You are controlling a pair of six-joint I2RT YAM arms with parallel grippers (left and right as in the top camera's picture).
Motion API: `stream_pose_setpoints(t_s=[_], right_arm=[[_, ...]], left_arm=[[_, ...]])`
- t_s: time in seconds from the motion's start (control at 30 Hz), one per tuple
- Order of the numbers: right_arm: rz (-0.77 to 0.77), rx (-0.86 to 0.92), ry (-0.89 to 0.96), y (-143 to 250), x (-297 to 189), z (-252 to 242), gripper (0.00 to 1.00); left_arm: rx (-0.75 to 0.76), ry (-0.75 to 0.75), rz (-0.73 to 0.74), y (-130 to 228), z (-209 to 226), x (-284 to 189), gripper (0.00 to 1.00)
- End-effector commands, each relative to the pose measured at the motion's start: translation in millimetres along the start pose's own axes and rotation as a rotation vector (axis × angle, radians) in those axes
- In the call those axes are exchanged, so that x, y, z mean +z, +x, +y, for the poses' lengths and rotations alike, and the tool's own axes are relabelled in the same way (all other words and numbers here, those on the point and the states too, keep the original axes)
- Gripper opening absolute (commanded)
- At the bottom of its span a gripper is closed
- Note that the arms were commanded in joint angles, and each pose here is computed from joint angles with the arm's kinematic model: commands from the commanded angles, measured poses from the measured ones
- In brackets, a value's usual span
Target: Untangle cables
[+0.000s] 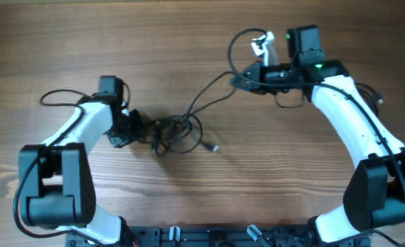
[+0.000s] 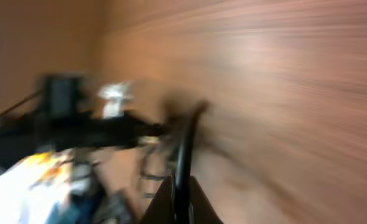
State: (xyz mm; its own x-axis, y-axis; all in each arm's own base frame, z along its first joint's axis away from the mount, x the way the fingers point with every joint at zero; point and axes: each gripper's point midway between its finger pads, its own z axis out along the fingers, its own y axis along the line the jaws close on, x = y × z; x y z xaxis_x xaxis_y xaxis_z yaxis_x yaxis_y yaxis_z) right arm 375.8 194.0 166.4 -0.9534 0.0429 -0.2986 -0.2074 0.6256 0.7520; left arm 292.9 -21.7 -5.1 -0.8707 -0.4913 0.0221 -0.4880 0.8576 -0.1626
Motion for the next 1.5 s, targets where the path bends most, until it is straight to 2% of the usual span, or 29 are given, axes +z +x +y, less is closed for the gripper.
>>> stream_pose_setpoints(t_s=[0.0,0.13,0.3,0.43,0.5,0.67,0.73,0.83,0.87,0.9,0.97,1.03,1.07,1.13,1.27,1.3,1.33,1.37,1.47], right_arm=[[-0.102,0.026,0.293,-20.1,-32.5,-74.2,0.04],[-0.210,0.198,0.323,-37.5,-77.1,-108.3,0.04],[-0.330,0.226,0.223,-65.6,-136.6,-99.2,0.04],[-0.450,0.215,0.301,-84.1,-188.3,-99.3,0.04],[-0.541,0.217,0.398,-91.0,-231.3,-96.9,0.04],[-0.669,0.211,0.603,-88.2,-289.7,-82.7,0.04],[-0.655,0.207,0.599,-81.3,-287.8,-74.1,0.04],[-0.529,0.212,0.573,-62.3,-258.4,-66.3,0.05],[-0.495,0.200,0.558,-58.2,-249.1,-63.0,0.06],[-0.436,0.164,0.532,-51.8,-232.6,-56.0,0.11],[-0.362,0.118,0.496,-43.8,-208.1,-44.8,0.14],[-0.288,0.077,0.466,-35.0,-178.3,-29.9,0.17],[-0.264,0.062,0.454,-31.9,-168.0,-23.7,0.18],[-0.205,0.025,0.430,-23.3,-143.8,-11.3,0.28],[-0.124,0.020,0.396,-11.8,-105.2,2.1,0.38],[-0.108,0.025,0.385,-10.2,-94.5,6.2,0.53],[-0.093,0.025,0.377,-9.2,-84.5,9.3,0.56],[-0.081,0.045,0.365,-8.8,-71.2,13.3,0.56],[-0.034,0.056,0.345,-4.6,-37.4,19.8,0.54]], left_arm=[[-0.140,-0.102,-0.021,-7.1,48.6,7.2,0.04],[-0.276,-0.103,-0.025,-11.6,68.1,5.9,0.04],[-0.346,-0.102,-0.023,-9.5,80.3,9.4,0.04],[-0.374,-0.100,-0.029,-8.1,83.6,13.1,0.04],[-0.375,-0.099,-0.031,-8.9,84.0,13.0,0.04],[-0.374,-0.092,-0.042,-11.8,82.8,13.1,0.04],[-0.371,-0.069,-0.035,-11.5,78.3,13.5,0.04],[-0.368,-0.041,-0.024,-11.0,73.3,13.8,0.04],[-0.368,-0.035,-0.021,-10.6,72.1,13.9,0.13],[-0.345,-0.012,-0.011,-9.7,68.0,13.9,0.28],[-0.270,0.061,0.017,-7.2,54.7,13.3,0.47],[-0.198,0.151,0.043,-7.6,36.8,4.6,0.60],[-0.186,0.158,0.045,-8.7,34.4,-0.2,0.62],[-0.180,0.164,0.030,-13.0,30.3,-16.6,0.65],[-0.150,0.242,-0.053,-24.2,13.1,-56.1,0.69],[-0.138,0.270,-0.082,-26.2,8.0,-66.7,0.72],[-0.128,0.294,-0.106,-27.0,3.9,-76.1,0.79],[-0.118,0.315,-0.131,-27.0,0.3,-86.1,0.82],[-0.099,0.357,-0.175,-25.8,-6.4,-104.3,0.85]])
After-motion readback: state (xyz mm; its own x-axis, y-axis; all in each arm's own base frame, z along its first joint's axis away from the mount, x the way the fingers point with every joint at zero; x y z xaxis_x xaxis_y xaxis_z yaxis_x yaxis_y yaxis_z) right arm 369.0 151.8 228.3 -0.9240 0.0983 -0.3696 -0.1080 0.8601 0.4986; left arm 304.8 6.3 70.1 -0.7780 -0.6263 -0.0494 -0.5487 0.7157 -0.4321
